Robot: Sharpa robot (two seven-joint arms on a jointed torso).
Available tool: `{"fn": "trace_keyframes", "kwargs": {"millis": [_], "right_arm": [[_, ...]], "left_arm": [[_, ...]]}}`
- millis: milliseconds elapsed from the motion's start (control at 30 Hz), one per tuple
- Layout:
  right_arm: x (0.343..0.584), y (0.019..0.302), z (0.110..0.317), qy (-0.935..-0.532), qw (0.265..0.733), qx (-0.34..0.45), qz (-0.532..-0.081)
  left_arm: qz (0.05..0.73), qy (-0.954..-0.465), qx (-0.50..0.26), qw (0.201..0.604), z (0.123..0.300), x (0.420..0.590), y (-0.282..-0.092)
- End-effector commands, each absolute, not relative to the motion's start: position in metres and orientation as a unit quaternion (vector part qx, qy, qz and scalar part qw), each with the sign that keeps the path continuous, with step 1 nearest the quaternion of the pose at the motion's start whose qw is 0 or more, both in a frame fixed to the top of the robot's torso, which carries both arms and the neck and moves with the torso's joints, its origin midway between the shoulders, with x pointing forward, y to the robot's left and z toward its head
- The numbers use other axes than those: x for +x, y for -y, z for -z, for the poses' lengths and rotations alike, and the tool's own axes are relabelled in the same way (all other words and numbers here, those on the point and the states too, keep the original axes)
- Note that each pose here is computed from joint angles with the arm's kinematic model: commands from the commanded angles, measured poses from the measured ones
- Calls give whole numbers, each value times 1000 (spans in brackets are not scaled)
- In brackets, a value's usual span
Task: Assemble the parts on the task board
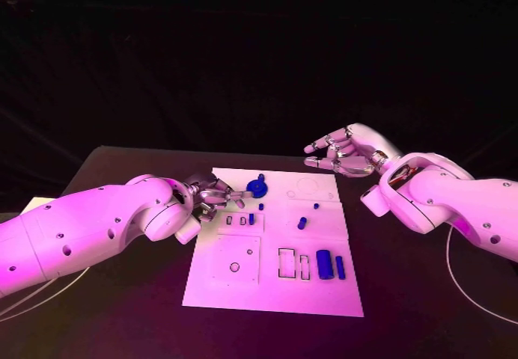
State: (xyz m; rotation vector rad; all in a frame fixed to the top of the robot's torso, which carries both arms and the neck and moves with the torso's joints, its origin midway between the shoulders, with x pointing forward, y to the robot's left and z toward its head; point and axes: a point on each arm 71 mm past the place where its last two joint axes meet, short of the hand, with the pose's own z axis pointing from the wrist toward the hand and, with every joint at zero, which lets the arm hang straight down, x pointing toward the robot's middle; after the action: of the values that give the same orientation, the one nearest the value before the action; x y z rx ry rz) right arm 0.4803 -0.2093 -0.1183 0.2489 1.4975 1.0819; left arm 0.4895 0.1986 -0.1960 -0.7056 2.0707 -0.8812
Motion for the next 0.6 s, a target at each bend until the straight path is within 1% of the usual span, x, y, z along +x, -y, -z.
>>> {"fn": "trace_keyframes", "kwargs": {"millis": [33,233,467,600], "right_arm": [[480,212,120,-649,581,117,-476],[480,213,122,-656,581,115,-467],[480,212,124,-663,579,112,-462],[480,211,125,-666,578,110,-459]], "left_arm": [[248,-866,-197,388,200,493,-195],[222,-872,-184,396,199,502,-184],[200,-884,-163,389,195,510,-174],[191,-890,-154,383,194,512,-170]]}}
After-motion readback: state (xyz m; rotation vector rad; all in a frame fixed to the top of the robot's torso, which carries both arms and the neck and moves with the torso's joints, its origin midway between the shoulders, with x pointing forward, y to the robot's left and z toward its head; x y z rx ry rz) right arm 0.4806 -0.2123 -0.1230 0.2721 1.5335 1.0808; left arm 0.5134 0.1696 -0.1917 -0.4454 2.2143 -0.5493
